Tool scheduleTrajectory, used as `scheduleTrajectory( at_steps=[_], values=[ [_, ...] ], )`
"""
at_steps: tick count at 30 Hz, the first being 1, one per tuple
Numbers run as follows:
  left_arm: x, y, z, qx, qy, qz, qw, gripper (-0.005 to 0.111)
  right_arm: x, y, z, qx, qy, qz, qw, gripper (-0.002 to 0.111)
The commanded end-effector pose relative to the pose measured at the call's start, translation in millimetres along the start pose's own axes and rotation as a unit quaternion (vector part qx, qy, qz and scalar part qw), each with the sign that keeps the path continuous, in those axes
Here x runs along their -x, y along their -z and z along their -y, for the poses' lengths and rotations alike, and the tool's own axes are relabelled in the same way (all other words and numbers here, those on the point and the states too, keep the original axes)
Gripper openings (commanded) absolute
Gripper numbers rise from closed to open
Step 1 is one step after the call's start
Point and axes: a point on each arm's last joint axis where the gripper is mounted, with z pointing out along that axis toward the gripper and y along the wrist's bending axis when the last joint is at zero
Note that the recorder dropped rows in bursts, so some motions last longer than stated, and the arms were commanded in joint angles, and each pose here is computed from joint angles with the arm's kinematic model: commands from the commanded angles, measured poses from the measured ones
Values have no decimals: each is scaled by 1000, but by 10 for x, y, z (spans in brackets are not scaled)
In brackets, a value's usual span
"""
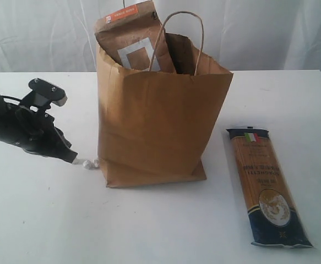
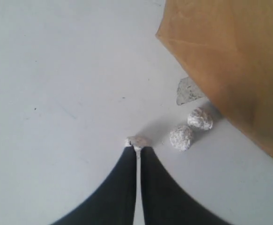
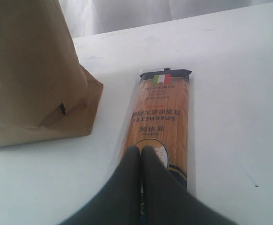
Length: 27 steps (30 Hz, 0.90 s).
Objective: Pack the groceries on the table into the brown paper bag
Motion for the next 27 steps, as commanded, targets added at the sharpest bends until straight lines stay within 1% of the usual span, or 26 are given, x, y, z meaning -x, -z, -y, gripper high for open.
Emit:
scheduleTrajectory(
  at_steps=[1,3,4,5,9,10,15,18,27],
  values=[
    [-9,-5,27,-10,-13,-10,1000,39,8,3,0,0,1,8,1000,0],
    [-9,-49,15,-10,-15,-14,1000,60,8,3,0,0,1,8,1000,0],
    [-2,-78,7,-10,-15,-16,1000,67,8,3,0,0,1,8,1000,0],
    [14,-95,0,-11,-15,-16,1000,67,8,3,0,0,1,8,1000,0],
    [32,-157,-7,-26,-34,-36,998,56,8,3,0,0,1,8,1000,0],
    [33,-169,-17,-25,-39,-41,998,55,8,3,0,0,1,8,1000,0],
    [-12,-252,-71,-11,-40,-79,996,55,8,3,0,0,1,8,1000,0],
    [-23,-294,-78,-18,-39,-97,994,55,8,3,0,0,1,8,1000,0],
    [0,-320,-102,-10,-46,-92,995,55,8,3,0,0,1,8,1000,0]
  ],
)
